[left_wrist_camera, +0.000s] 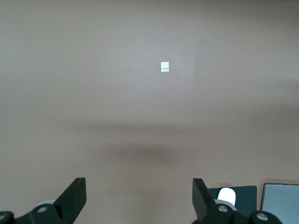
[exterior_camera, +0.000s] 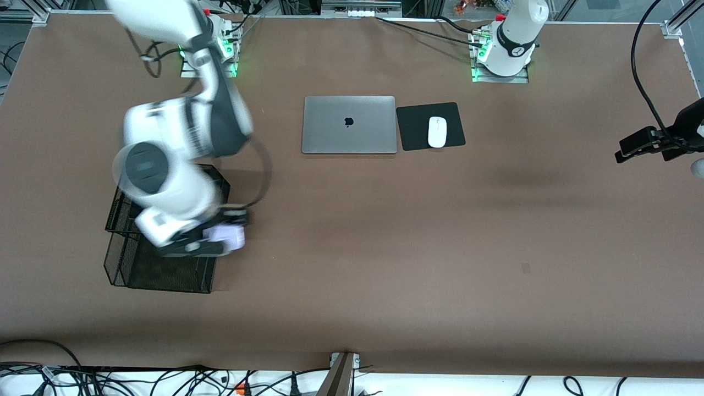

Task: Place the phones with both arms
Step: 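Carry the Huawei phone into the basket's back compartment with the right gripper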

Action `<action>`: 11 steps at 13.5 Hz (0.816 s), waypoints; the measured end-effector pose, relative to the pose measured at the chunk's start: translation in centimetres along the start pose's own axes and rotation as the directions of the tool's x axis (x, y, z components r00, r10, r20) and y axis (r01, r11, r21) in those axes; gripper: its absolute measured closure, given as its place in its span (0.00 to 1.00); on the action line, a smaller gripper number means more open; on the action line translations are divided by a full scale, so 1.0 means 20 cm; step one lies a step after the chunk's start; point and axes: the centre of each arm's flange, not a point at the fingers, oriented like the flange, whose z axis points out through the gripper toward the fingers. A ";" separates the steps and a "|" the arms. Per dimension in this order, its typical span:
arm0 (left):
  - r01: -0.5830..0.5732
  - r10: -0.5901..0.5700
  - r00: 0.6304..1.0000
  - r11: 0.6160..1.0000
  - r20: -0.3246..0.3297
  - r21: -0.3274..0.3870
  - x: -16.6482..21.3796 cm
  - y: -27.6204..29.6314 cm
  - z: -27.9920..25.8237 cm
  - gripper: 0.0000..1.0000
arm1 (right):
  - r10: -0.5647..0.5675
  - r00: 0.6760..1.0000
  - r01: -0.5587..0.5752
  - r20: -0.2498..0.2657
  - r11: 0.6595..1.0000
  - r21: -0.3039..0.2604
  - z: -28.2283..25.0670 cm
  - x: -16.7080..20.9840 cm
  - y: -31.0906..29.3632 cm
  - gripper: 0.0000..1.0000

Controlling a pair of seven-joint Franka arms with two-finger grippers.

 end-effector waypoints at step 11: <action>-0.004 0.004 1.000 1.000 -0.003 0.000 0.00 0.01 -0.02 0.00 | -0.075 0.996 0.076 -0.056 0.997 0.007 0.66 0.25 0.94 0.13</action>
